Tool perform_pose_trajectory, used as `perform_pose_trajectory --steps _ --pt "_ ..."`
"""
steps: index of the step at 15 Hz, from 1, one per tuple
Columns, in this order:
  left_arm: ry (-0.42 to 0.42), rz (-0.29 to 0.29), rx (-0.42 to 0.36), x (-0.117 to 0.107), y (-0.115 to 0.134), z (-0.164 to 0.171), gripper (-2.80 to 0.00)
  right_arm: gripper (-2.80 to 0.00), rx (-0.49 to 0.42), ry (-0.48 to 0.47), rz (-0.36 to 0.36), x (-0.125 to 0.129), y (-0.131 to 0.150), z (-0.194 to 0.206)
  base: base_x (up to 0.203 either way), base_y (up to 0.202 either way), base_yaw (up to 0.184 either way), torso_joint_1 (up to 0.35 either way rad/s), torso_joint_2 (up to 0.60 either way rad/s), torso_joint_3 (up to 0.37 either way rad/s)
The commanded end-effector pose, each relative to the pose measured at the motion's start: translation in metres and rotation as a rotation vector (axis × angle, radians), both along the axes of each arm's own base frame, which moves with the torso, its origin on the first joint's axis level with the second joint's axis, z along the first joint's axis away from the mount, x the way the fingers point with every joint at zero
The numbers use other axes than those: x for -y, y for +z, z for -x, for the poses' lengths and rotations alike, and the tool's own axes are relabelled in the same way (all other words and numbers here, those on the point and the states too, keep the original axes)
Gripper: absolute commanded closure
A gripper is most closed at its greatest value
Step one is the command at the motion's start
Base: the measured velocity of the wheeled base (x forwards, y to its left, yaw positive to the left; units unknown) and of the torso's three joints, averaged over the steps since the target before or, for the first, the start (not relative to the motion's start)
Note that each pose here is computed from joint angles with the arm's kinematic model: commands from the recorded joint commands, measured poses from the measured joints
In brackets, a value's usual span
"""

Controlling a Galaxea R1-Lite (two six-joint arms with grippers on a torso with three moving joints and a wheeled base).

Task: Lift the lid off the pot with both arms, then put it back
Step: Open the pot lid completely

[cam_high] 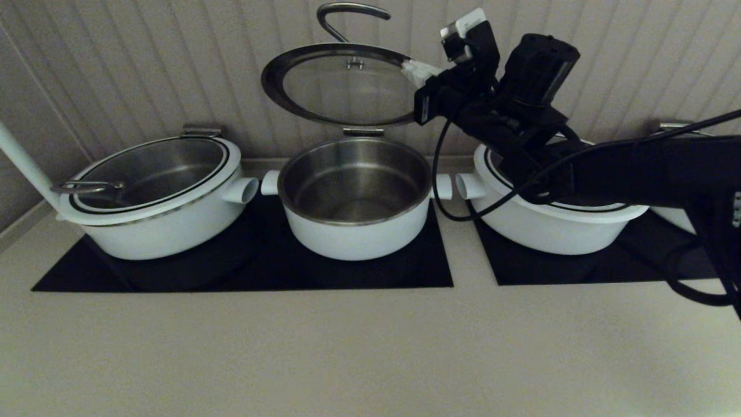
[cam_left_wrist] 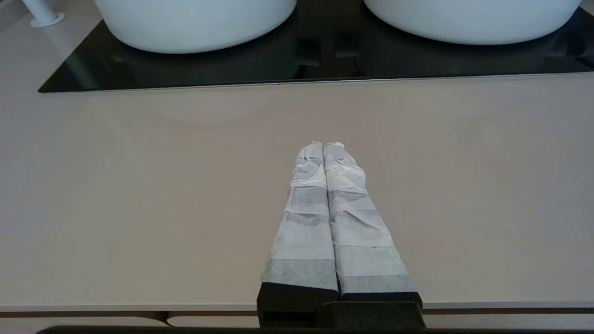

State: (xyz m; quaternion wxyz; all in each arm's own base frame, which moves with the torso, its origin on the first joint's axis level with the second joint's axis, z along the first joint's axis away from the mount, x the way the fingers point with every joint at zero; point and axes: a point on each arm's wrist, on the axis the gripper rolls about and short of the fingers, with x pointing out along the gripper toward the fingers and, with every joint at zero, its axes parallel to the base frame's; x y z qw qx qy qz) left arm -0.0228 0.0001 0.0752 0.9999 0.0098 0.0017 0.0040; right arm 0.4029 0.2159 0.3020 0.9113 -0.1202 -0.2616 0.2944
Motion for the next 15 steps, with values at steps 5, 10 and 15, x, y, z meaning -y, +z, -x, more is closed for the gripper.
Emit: perform_pose_trajectory --steps 5,10,15 --pt "0.001 0.0 0.0 0.0 0.0 0.0 0.0 0.0 -0.029 0.003 0.021 0.004 -0.004 0.009 0.0 0.0 0.0 0.0 0.0 0.0" --pt "0.001 0.0 0.0 0.0 0.0 0.0 0.0 0.0 -0.056 0.007 0.037 0.006 -0.007 0.017 0.0 0.0 0.0 0.0 0.0 0.0" --pt "0.0 0.0 0.0 0.0 0.0 0.0 0.0 0.0 -0.072 0.007 0.045 0.01 -0.008 0.024 0.0 0.0 0.0 0.0 0.0 0.0"
